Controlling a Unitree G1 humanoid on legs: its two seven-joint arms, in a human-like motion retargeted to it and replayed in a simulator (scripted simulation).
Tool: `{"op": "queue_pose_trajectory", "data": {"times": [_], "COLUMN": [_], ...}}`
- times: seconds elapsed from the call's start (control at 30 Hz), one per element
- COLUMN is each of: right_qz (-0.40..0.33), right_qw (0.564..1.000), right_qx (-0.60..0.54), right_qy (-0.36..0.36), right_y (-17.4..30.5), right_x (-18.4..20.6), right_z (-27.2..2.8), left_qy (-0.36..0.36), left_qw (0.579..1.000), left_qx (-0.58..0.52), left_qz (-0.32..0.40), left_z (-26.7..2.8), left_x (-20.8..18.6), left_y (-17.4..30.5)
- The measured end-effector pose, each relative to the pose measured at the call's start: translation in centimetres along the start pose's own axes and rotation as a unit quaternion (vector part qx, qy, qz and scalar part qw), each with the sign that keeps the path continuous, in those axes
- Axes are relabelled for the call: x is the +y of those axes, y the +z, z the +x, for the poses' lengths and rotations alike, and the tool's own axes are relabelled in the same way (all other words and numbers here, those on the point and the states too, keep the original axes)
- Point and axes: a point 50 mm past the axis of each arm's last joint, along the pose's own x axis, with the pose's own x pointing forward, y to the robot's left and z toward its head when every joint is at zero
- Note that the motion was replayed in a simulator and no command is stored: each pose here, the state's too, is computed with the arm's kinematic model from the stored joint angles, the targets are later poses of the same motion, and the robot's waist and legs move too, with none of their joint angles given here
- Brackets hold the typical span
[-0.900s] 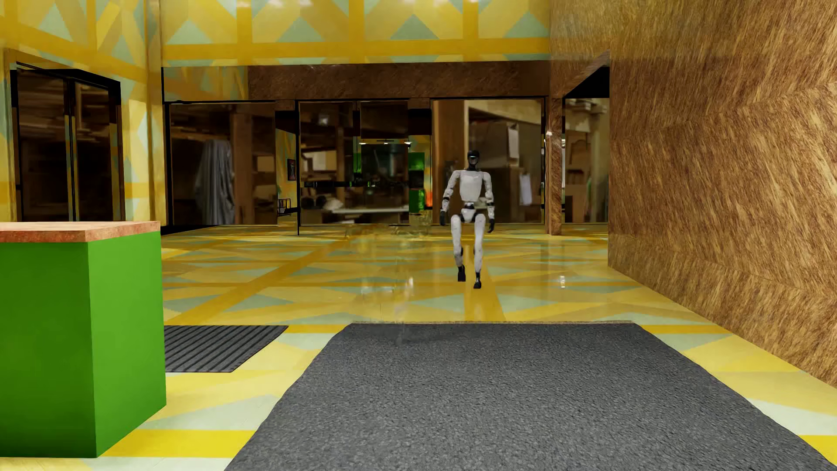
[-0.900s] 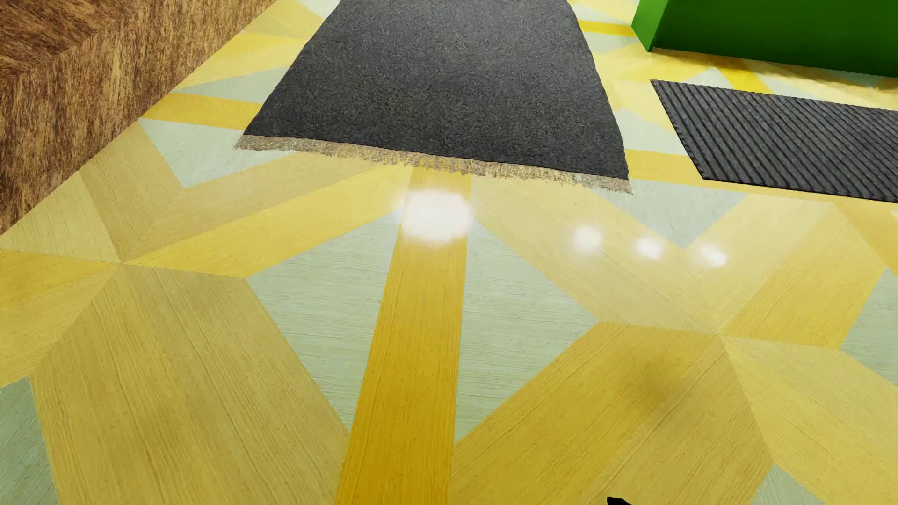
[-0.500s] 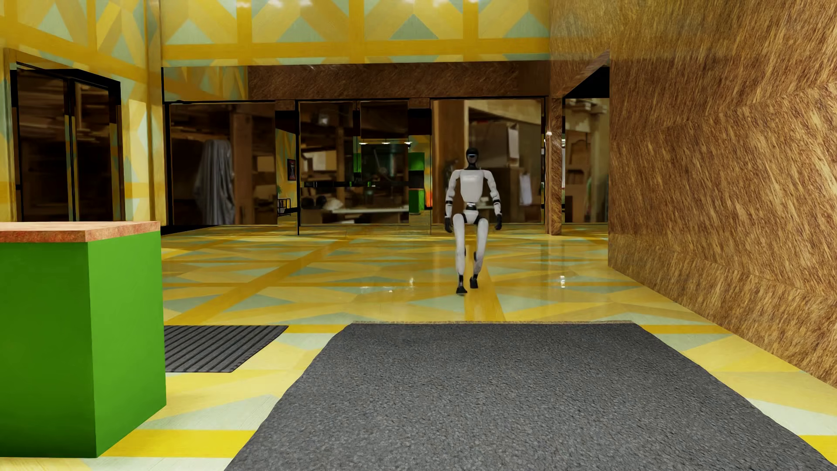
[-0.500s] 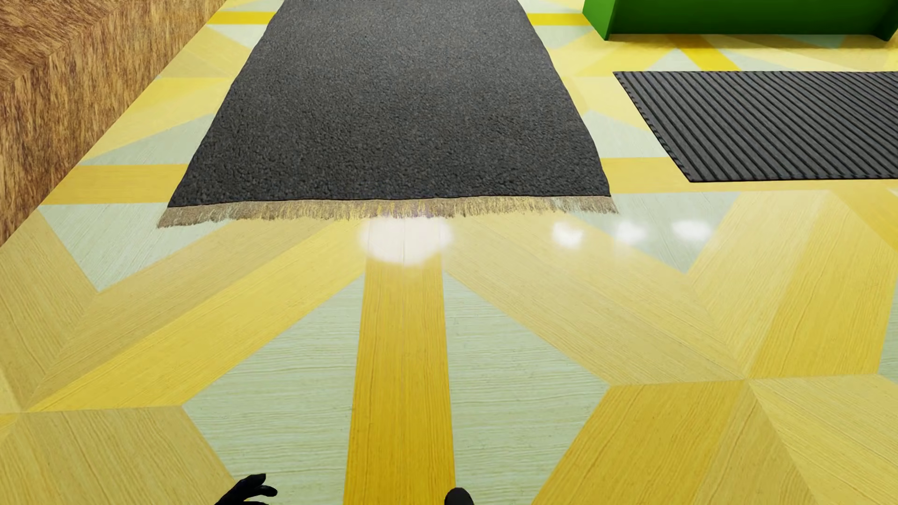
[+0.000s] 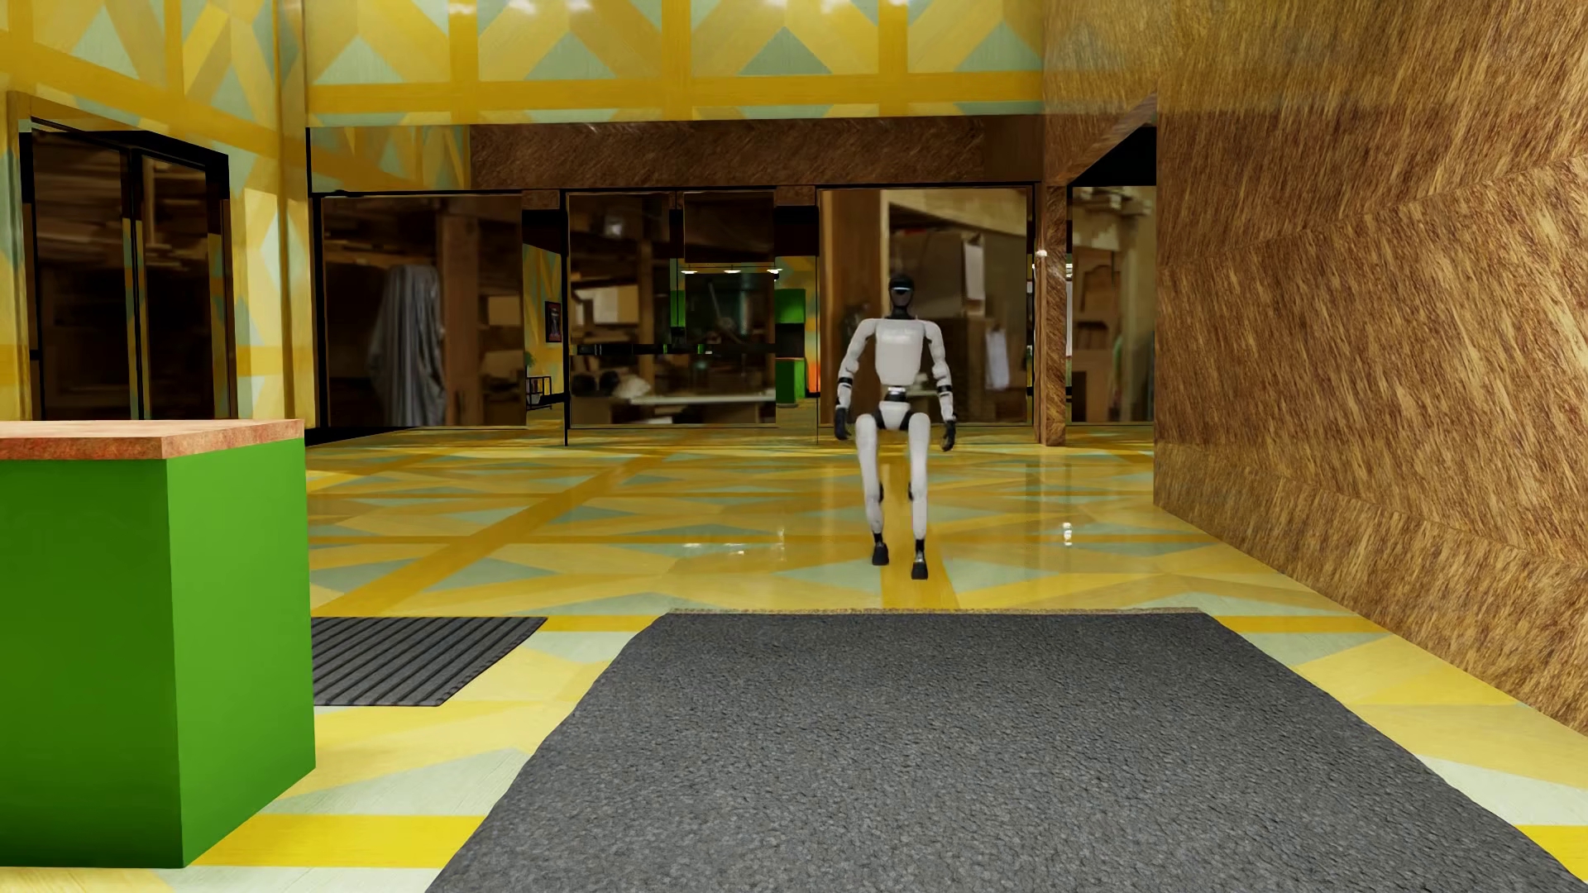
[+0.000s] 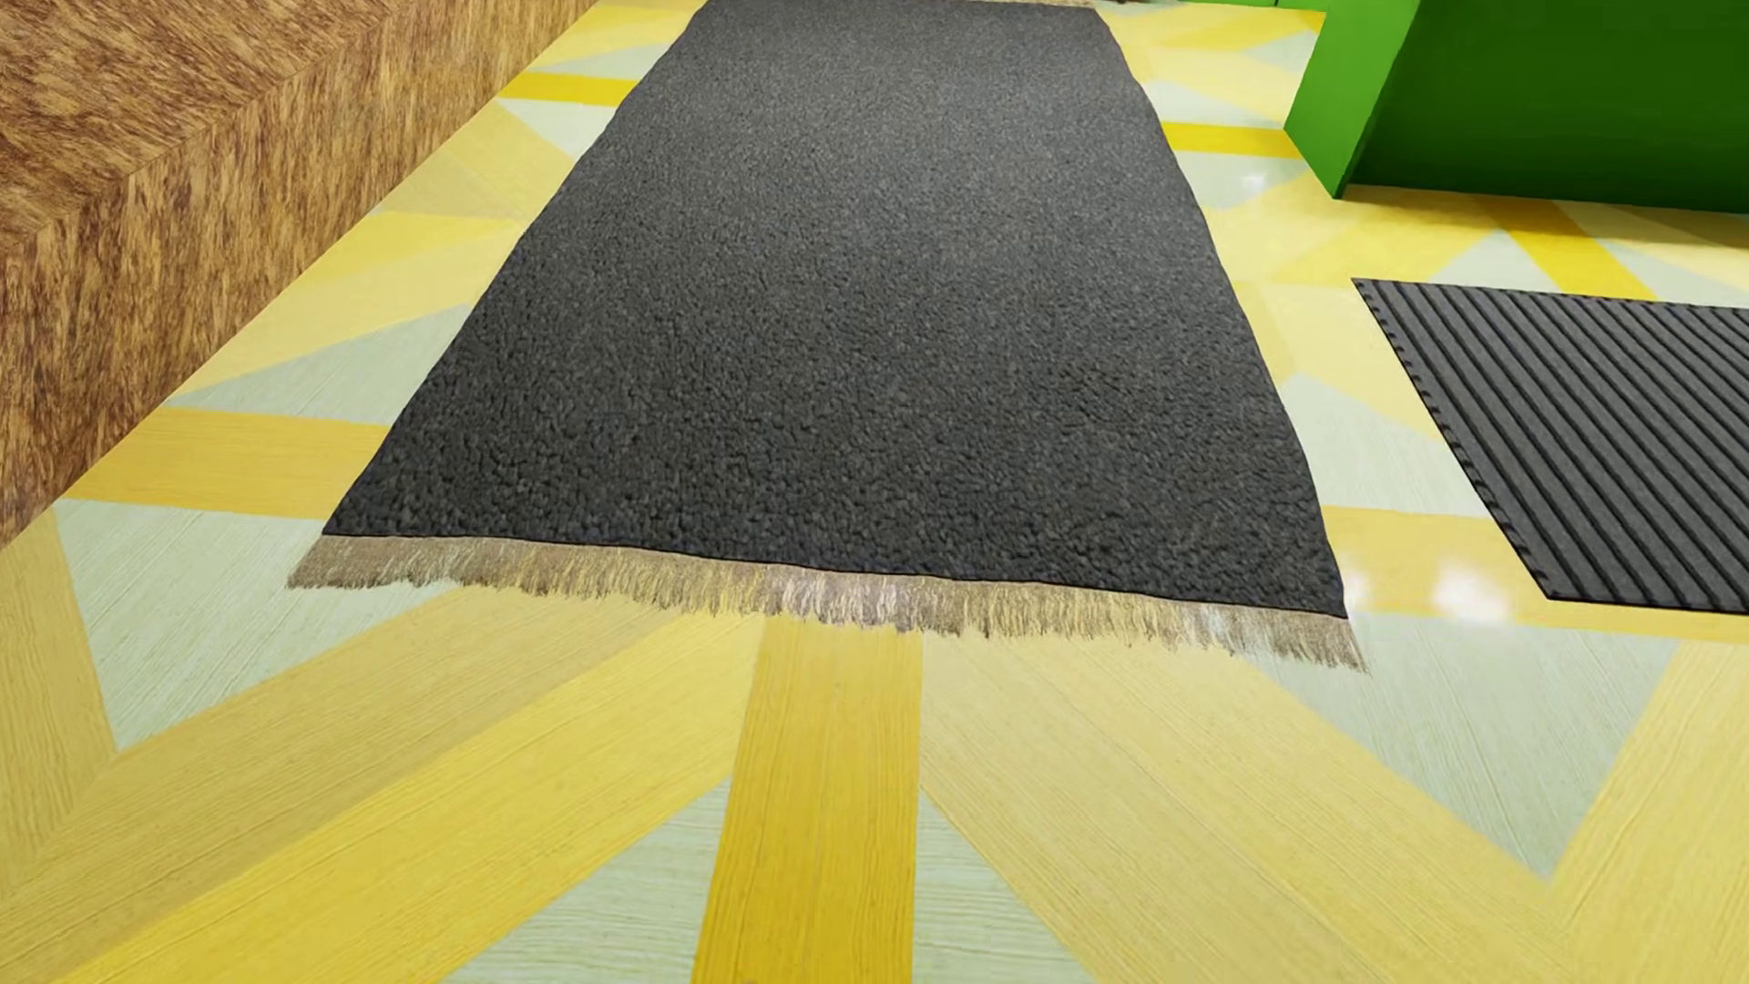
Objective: Move forward
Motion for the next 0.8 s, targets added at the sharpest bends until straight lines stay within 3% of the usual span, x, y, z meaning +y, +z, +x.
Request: {"op": "queue_pose_trajectory", "data": {"times": [0.1,0.23,0.43,0.63,0.7,0.8], "right_qz": [0.019,0.021,0.003,0.001,-0.008,-0.004], "right_qw": [0.999,1.0,0.997,0.992,0.987,0.982], "right_qx": [-0.032,0.005,0.049,0.083,0.109,0.153], "right_qy": [-0.028,0.002,0.055,0.099,0.115,0.112], "right_y": [2.4,0.0,-3.1,-6.0,-7.3,-9.2], "right_x": [-1.7,0.7,4.2,7.4,8.3,8.3], "right_z": [0.7,0.2,-1.1,-3.2,-3.8,-4.3], "left_qy": [-0.014,-0.028,0.009,0.078,0.082,0.057], "left_qw": [0.999,0.997,0.998,0.978,0.979,0.993], "left_qx": [0.043,0.066,-0.058,-0.193,-0.187,-0.097], "left_qz": [0.009,0.024,0.024,-0.008,-0.021,-0.038], "left_z": [-0.4,-0.5,0.7,-0.5,-0.4,0.5], "left_x": [-0.9,-1.8,1.1,6.2,6.4,4.1], "left_y": [-2.4,-3.4,4.5,12.4,12.1,6.8]}}
